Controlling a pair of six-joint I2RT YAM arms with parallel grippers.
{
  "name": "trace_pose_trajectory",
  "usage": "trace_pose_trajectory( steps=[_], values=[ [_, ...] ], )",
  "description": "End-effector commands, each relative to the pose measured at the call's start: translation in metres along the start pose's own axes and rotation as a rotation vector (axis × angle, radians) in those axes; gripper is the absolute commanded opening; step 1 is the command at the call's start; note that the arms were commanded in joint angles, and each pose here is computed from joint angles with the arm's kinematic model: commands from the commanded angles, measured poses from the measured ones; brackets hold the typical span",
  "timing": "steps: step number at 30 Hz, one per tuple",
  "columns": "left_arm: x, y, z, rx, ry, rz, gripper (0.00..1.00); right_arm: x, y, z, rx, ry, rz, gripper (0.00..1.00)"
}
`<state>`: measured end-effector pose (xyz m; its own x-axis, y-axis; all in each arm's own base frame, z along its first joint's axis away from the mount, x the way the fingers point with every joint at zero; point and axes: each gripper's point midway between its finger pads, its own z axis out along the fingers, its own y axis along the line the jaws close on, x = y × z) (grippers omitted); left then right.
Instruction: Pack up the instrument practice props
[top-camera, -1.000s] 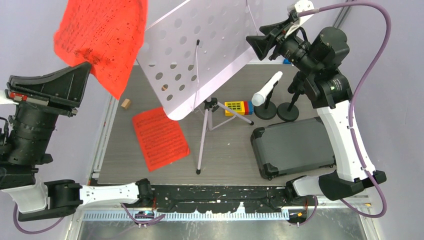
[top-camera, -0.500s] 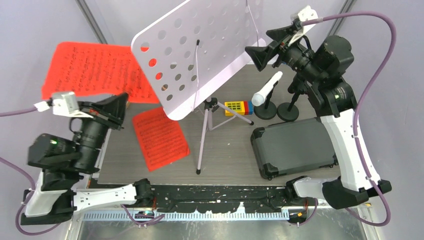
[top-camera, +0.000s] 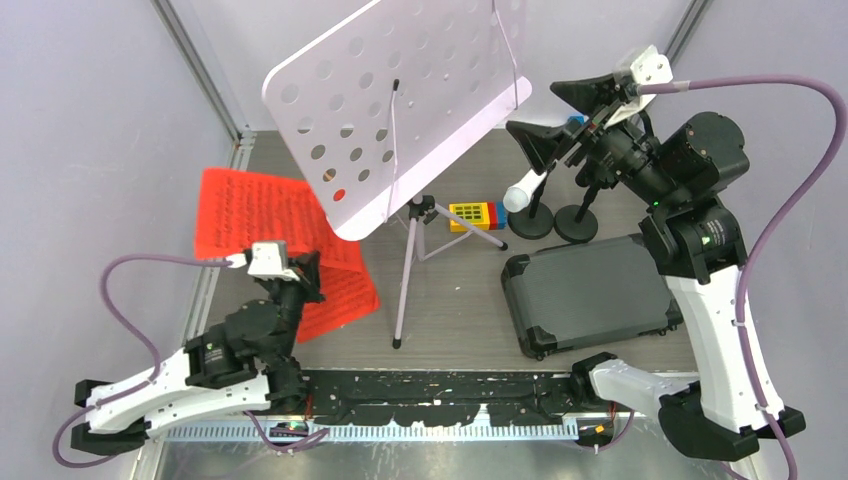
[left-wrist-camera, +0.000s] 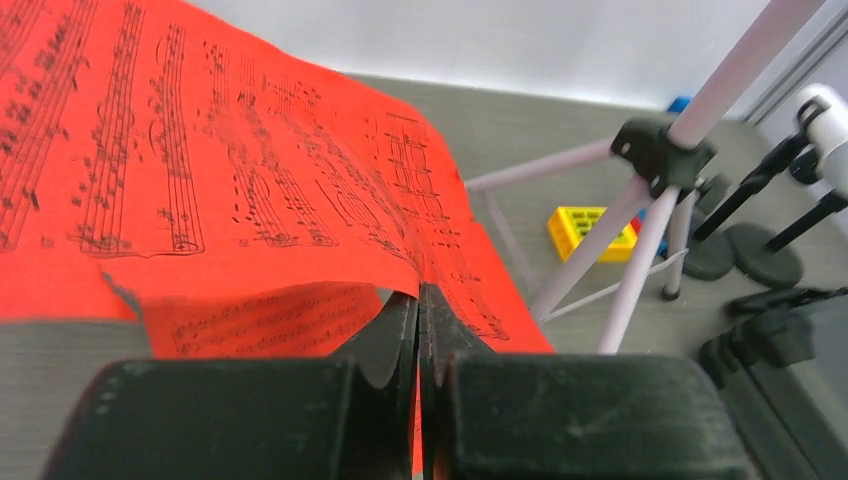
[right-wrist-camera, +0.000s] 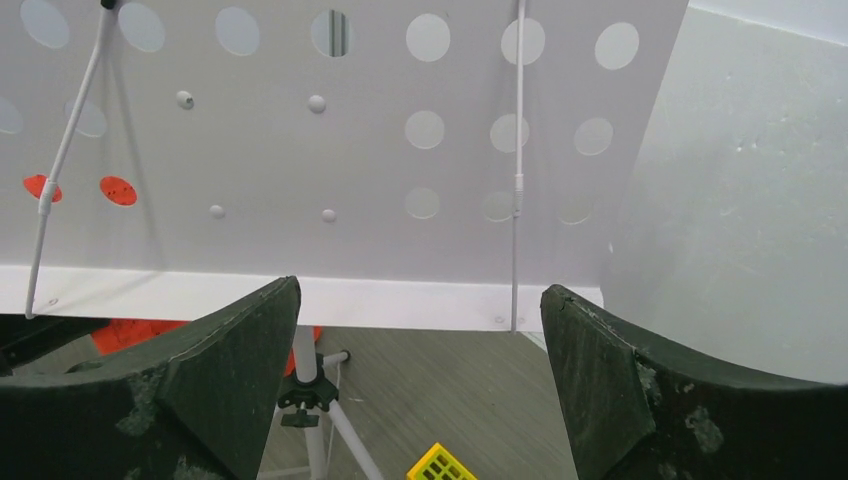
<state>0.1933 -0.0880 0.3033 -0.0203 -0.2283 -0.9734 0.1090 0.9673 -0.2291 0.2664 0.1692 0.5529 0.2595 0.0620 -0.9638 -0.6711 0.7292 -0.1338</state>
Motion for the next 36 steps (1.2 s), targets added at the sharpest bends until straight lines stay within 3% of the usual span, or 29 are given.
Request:
trace_pose_trajectory(
  steps=[1, 8, 13, 17, 23, 28, 32, 36],
  values=[
    [0.014, 0.009, 0.0, -0.08, 0.018, -0.13, 0.0, 0.006, 0.005, -0.005, -0.017, 0.017, 0.0, 0.96],
    [0.053, 0.016, 0.0, -0.093, 0.136, -0.128, 0.0, 0.018, 0.009, -0.012, -0.016, 0.032, 0.035, 0.95],
    [0.104, -0.003, 0.018, -0.046, 0.375, -0.119, 0.0, 0.023, 0.012, -0.014, -0.022, 0.041, 0.047, 0.94],
    [0.121, 0.003, 0.058, -0.014, 0.485, -0.231, 0.0, 0.024, 0.012, -0.017, -0.017, 0.047, 0.046, 0.94],
    [0.099, 0.026, 0.077, 0.064, 0.509, -0.32, 0.0, 0.031, 0.013, -0.02, -0.013, 0.059, 0.048, 0.93],
    [0.087, 0.014, 0.076, 0.193, 0.585, -0.333, 0.0, 0.036, 0.012, -0.014, -0.021, 0.068, 0.061, 0.93],
    [0.084, -0.015, 0.067, 0.388, 0.662, -0.367, 0.0, 0.038, 0.014, -0.01, -0.037, 0.069, 0.079, 0.93],
    [0.084, -0.014, 0.061, 0.397, 0.671, -0.348, 0.0, 0.04, 0.014, -0.009, -0.041, 0.074, 0.084, 0.92]
  ],
)
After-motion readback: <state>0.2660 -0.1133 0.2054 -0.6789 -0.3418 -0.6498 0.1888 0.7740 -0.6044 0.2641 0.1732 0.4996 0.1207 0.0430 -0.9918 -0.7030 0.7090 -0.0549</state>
